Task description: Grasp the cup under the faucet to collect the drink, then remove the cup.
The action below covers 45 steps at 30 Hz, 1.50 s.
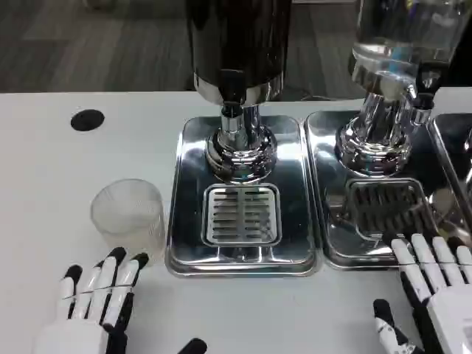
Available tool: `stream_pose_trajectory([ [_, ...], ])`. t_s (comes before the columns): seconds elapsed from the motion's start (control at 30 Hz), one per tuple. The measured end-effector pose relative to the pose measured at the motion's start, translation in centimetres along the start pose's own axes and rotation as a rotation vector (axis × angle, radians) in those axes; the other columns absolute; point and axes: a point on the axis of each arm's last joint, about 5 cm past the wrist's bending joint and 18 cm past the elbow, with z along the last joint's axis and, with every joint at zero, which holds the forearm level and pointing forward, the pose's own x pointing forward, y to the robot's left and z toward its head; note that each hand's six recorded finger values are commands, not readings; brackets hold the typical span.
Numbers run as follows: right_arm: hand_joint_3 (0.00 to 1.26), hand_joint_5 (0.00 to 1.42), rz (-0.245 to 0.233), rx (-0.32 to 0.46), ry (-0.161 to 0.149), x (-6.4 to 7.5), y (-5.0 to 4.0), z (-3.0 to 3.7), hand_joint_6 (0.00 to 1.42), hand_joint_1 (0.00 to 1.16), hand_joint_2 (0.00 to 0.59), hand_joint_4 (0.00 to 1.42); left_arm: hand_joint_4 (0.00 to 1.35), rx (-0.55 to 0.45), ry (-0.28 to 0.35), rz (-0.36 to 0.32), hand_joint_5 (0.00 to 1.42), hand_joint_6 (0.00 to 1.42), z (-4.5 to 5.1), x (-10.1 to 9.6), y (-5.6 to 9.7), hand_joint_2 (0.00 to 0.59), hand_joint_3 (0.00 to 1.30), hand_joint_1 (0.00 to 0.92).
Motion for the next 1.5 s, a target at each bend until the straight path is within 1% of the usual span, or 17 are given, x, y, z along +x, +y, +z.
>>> stream_pose_trajectory([
  [0.23, 0.04, 0.0, 0.002, 0.002, 0.002, -0.1, 0.08, -0.04, 0.0, 0.06, 0.458, 0.0, 0.0, 0.001, -0.002, -0.003, 0.09, 0.0, 0.27, 0.0, -0.1, 0.121, 0.13, 0.0],
  [0.3, 0.03, 0.0, 0.0, 0.003, 0.003, -0.2, 0.14, -0.07, 0.0, 0.08, 0.471, 0.0, 0.0, 0.003, -0.005, -0.002, 0.09, 0.0, 0.41, -0.1, -0.1, 0.121, 0.13, 0.0],
  [0.43, 0.02, 0.0, 0.016, 0.003, 0.007, -0.4, 0.43, -0.24, 0.0, 0.1, 0.479, 0.0, 0.0, 0.005, 0.0, 0.003, 0.09, 0.0, 0.62, -0.2, 0.1, 0.121, 0.13, 0.0],
  [0.53, 0.02, 0.0, 0.022, 0.009, 0.009, -0.4, 0.52, -0.26, 0.0, 0.1, 0.479, 0.0, 0.0, 0.003, 0.005, -0.007, 0.09, 0.0, 0.7, -0.5, 0.0, 0.121, 0.13, 0.0],
  [0.7, 0.02, 0.0, 0.018, 0.015, 0.004, -0.4, 0.56, -0.18, 0.0, 0.13, 0.471, 0.0, 0.0, 0.0, 0.007, -0.012, 0.09, 0.0, 0.75, -0.7, 0.0, 0.121, 0.13, 0.0],
  [0.73, 0.02, 0.0, 0.018, 0.016, 0.004, -0.4, 0.56, -0.17, 0.0, 0.14, 0.481, 0.0, 0.0, 0.0, 0.007, -0.012, 0.09, 0.0, 0.75, -0.7, 0.0, 0.121, 0.13, 0.0],
  [1.17, 0.03, 0.0, 0.015, 0.022, 0.012, -0.5, 0.59, -0.16, 0.0, 0.15, 0.486, 0.0, 0.0, -0.009, 0.008, 0.006, 0.08, 0.0, 0.82, -0.5, 0.1, 0.121, 0.13, 0.0],
  [1.23, 0.04, 0.0, 0.007, 0.023, 0.009, -0.4, 0.46, -0.09, 0.0, 0.15, 0.487, 0.0, 0.0, -0.012, 0.004, 0.014, 0.09, 0.0, 0.84, -0.4, 0.1, 0.12, 0.15, 0.0],
  [1.3, 0.04, 0.0, 0.001, 0.022, 0.013, -0.5, 0.32, -0.13, 0.0, 0.15, 0.488, 0.0, 0.0, -0.014, 0.002, 0.018, 0.12, 0.02, 0.88, -0.4, 0.1, 0.102, 0.18, 0.0],
  [1.33, 0.04, 0.0, -0.004, 0.019, 0.014, -0.4, 0.21, -0.16, 0.0, 0.15, 0.488, 0.0, 0.0, -0.015, 0.003, 0.023, 0.12, 0.03, 0.94, -0.3, 0.1, 0.095, 0.19, 0.0],
  [1.4, 0.04, 0.0, -0.013, 0.006, 0.015, -0.5, -0.05, -0.25, 0.0, 0.15, 0.488, 0.0, 0.0, -0.025, 0.003, 0.069, 0.13, 0.04, 1.35, 0.0, 0.4, 0.082, 0.2, 0.0],
  [1.47, 0.04, 0.0, -0.007, -0.001, 0.018, -0.7, -0.05, -0.3, 0.0, 0.15, 0.488, 0.0, 0.0, -0.024, 0.002, 0.126, 0.14, 0.04, 1.5, 0.6, 0.9, 0.069, 0.2, 0.0],
  [1.5, 0.04, 0.0, -0.006, -0.001, 0.019, -0.7, -0.05, -0.31, 0.0, 0.15, 0.489, 0.0, 0.0, -0.023, 0.001, 0.136, 0.13, 0.04, 1.52, 0.7, 1.1, 0.068, 0.2, 0.0],
])
